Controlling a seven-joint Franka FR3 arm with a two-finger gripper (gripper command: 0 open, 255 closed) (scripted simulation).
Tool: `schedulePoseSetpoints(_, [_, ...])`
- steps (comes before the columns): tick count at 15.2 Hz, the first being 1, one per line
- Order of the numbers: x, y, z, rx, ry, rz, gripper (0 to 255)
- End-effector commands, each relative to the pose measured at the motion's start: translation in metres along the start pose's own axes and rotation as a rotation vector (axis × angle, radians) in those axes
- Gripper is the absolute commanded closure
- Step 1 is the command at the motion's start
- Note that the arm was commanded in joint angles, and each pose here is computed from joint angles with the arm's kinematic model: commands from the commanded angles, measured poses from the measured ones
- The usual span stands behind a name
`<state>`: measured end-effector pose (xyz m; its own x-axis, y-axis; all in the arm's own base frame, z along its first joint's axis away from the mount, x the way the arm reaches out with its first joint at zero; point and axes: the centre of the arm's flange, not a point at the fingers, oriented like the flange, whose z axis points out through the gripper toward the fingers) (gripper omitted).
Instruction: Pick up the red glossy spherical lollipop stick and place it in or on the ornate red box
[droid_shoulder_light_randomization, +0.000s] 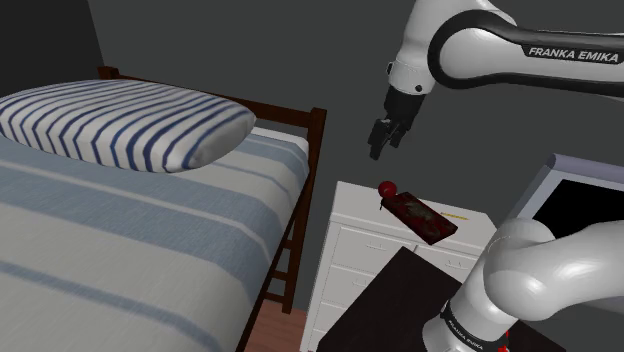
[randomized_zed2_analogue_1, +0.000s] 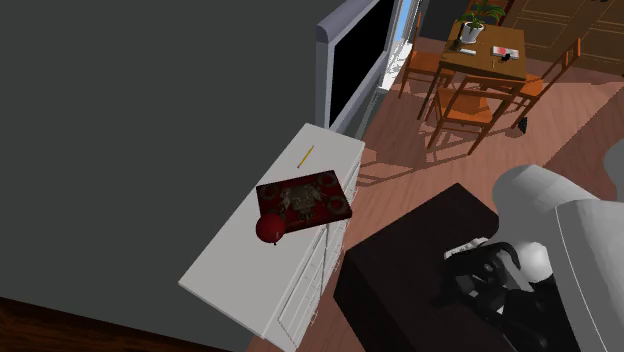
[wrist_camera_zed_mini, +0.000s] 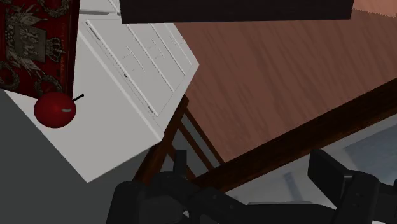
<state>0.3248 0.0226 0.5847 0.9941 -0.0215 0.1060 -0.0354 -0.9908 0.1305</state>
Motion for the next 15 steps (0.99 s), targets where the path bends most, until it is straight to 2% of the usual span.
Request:
schedulePoseSetpoints(1, [0.0, 0.0, 0.0, 0.0, 0.0, 0.0, 0])
schedulePoseSetpoints(15, [0.092, 0.124, 0.117, 0.012, -0.096, 0.339, 0])
